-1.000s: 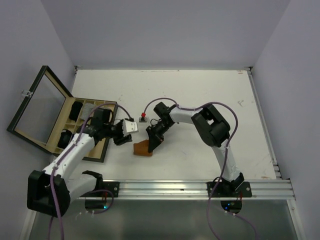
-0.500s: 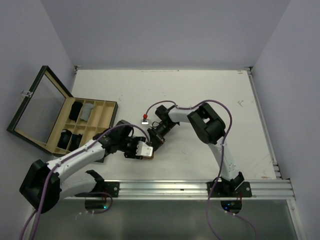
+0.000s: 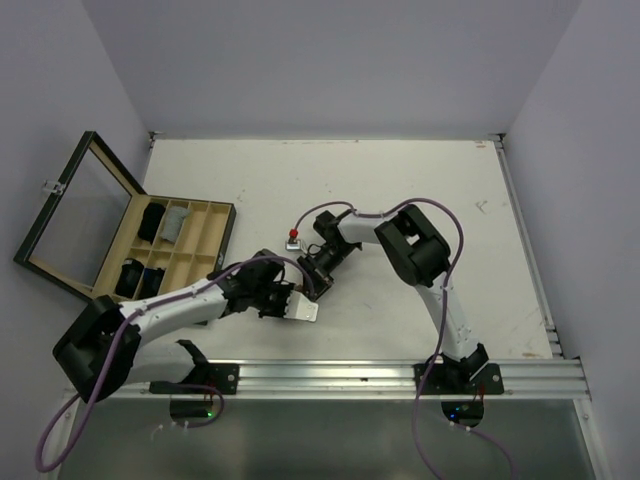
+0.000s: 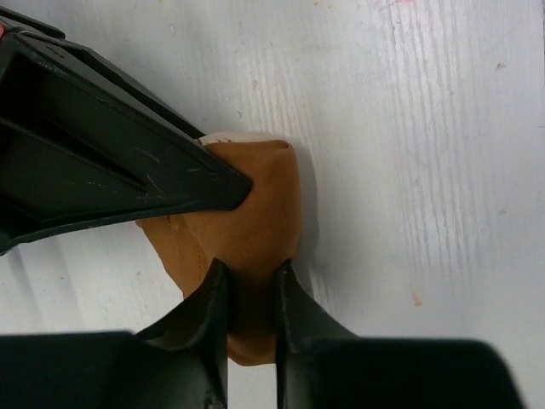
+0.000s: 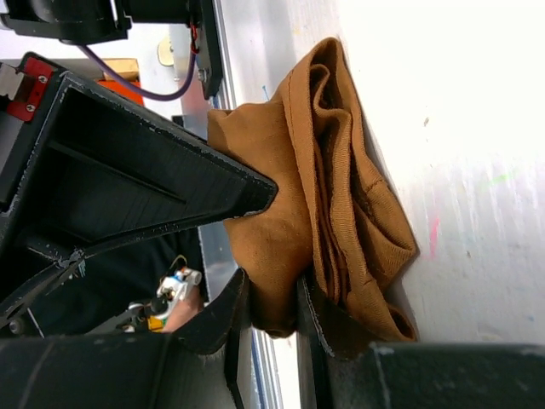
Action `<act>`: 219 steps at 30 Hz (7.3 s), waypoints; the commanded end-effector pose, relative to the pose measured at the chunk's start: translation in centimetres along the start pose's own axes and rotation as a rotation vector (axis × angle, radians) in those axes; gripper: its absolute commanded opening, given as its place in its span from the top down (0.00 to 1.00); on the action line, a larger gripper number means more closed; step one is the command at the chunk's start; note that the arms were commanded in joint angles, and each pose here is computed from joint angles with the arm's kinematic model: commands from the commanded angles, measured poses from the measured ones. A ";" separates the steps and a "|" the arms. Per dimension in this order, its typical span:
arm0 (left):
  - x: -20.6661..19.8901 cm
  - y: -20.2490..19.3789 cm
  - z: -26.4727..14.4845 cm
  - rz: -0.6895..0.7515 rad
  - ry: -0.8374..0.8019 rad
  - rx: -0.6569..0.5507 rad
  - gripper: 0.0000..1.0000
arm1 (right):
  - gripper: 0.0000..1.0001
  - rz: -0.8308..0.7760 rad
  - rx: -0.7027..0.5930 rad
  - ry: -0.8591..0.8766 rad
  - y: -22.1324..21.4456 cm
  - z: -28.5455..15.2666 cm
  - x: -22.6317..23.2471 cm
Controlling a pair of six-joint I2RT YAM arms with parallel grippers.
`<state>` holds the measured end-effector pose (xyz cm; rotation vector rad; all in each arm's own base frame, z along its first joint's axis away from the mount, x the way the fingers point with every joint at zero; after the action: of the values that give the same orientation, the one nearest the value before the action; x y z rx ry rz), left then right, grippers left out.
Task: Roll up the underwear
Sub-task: Roll the underwear, then place the rolled underwear into the container
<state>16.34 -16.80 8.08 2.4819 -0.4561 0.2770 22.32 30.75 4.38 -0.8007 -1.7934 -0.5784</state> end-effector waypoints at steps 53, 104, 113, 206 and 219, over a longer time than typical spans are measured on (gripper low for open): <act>5.2 -9.8 8.1 -0.693 -0.639 0.180 1.00 | 0.20 -1.191 -0.156 -0.858 -0.5 -4.0 4.5; 3.4 -0.3 -4.4 0.044 0.285 0.041 0.29 | 1.00 -0.430 0.025 -0.409 -0.4 -0.1 -3.9; 4.0 -1.6 -1.8 0.022 0.276 0.099 0.33 | 1.00 -0.386 0.038 -0.337 -0.5 0.4 -4.6; 10.4 -21.9 -13.3 -1.131 0.822 0.474 1.00 | 0.01 -0.263 -0.576 -0.531 0.6 -21.0 2.9; 11.8 -18.6 -13.0 -1.069 0.866 0.498 1.00 | 0.01 -0.238 -0.570 -0.510 0.8 -20.7 2.3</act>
<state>32.50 3.61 11.44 2.4068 1.4156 0.9794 34.80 17.03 13.15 -1.2099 -2.2512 -1.1271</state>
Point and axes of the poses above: each gripper's point midway between its finger pads, its own z axis out along the fingers, its own x axis along the line the jaws close on, y = z × x, the point moved 7 cm from there along -z, back along the fingers, and after that the axes turned 7 degrees about z, right-handed, at the moved point
